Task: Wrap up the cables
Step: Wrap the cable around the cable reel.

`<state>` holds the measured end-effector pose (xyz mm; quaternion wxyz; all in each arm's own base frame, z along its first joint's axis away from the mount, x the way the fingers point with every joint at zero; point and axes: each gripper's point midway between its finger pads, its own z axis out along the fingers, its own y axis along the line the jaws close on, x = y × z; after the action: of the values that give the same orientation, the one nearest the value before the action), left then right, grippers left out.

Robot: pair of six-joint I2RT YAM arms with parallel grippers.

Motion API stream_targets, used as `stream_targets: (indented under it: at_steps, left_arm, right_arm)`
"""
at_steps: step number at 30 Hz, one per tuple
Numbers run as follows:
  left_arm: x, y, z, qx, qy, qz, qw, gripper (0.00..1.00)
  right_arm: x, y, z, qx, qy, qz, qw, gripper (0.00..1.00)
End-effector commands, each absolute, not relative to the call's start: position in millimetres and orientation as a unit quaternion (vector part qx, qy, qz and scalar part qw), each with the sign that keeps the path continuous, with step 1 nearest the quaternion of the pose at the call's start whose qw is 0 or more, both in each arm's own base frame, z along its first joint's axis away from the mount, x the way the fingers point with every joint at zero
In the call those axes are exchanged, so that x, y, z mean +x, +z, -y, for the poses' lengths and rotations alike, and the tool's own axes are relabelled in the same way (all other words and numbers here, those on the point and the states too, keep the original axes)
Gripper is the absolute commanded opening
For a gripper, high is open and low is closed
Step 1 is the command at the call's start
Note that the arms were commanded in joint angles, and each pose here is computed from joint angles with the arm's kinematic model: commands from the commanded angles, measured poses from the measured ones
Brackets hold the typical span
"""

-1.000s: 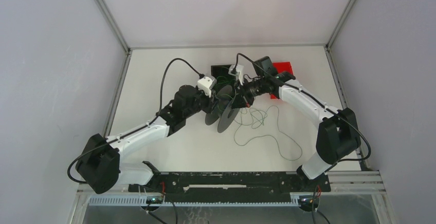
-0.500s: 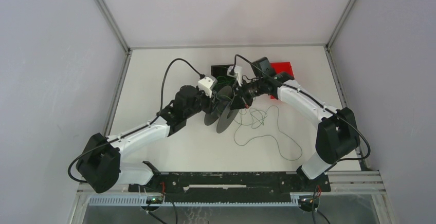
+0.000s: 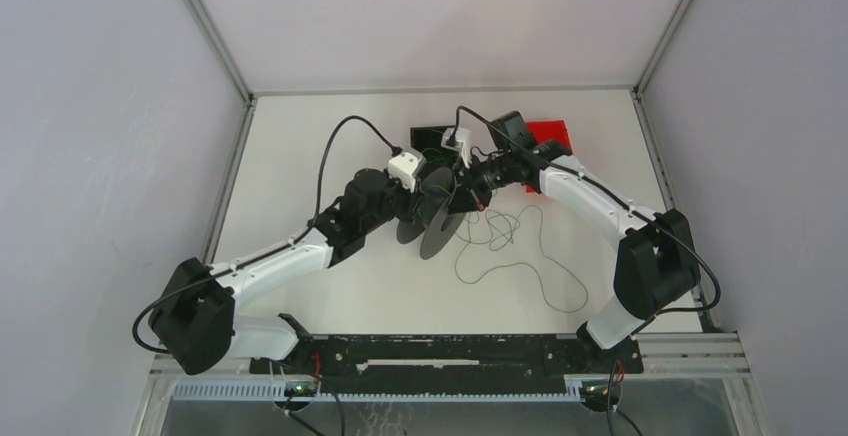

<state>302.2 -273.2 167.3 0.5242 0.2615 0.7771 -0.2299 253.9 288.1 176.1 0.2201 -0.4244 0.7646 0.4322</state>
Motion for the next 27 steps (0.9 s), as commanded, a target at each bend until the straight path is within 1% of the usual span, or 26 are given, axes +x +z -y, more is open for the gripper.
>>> stream_targets:
  at_steps: [1,7,12,17,19,24,27]
  left_arm:
    - [299.5,171.1,278.2,0.271,-0.225,-0.77,0.532,0.13]
    - [301.0,170.9,276.9,0.266,-0.219,-0.774,0.532,0.07]
    - [301.9,173.2,275.2,0.256,-0.216,-0.778,0.531,0.01]
    - [302.8,177.6,273.1,0.247,-0.205,-0.783,0.532,0.0]
    - [303.8,180.7,272.0,0.247,-0.196,-0.783,0.536,0.0]
    - [307.0,191.9,265.3,0.242,-0.178,-0.781,0.547,0.0]
    - [307.4,198.8,262.5,0.239,-0.174,-0.777,0.555,0.0]
  right_arm:
    - [264.3,188.4,-295.0,-0.433,0.43,-0.752,0.25,0.0]
    - [265.4,188.5,-293.9,-0.433,0.426,-0.753,0.253,0.0]
    - [267.6,187.7,-292.6,-0.432,0.422,-0.755,0.255,0.0]
    - [271.1,191.3,-292.4,-0.431,0.416,-0.756,0.263,0.0]
    - [273.5,191.9,-291.8,-0.429,0.41,-0.761,0.264,0.03]
    - [281.5,187.3,-286.4,-0.421,0.395,-0.773,0.262,0.17]
    - [284.8,187.3,-282.3,-0.417,0.395,-0.775,0.264,0.23]
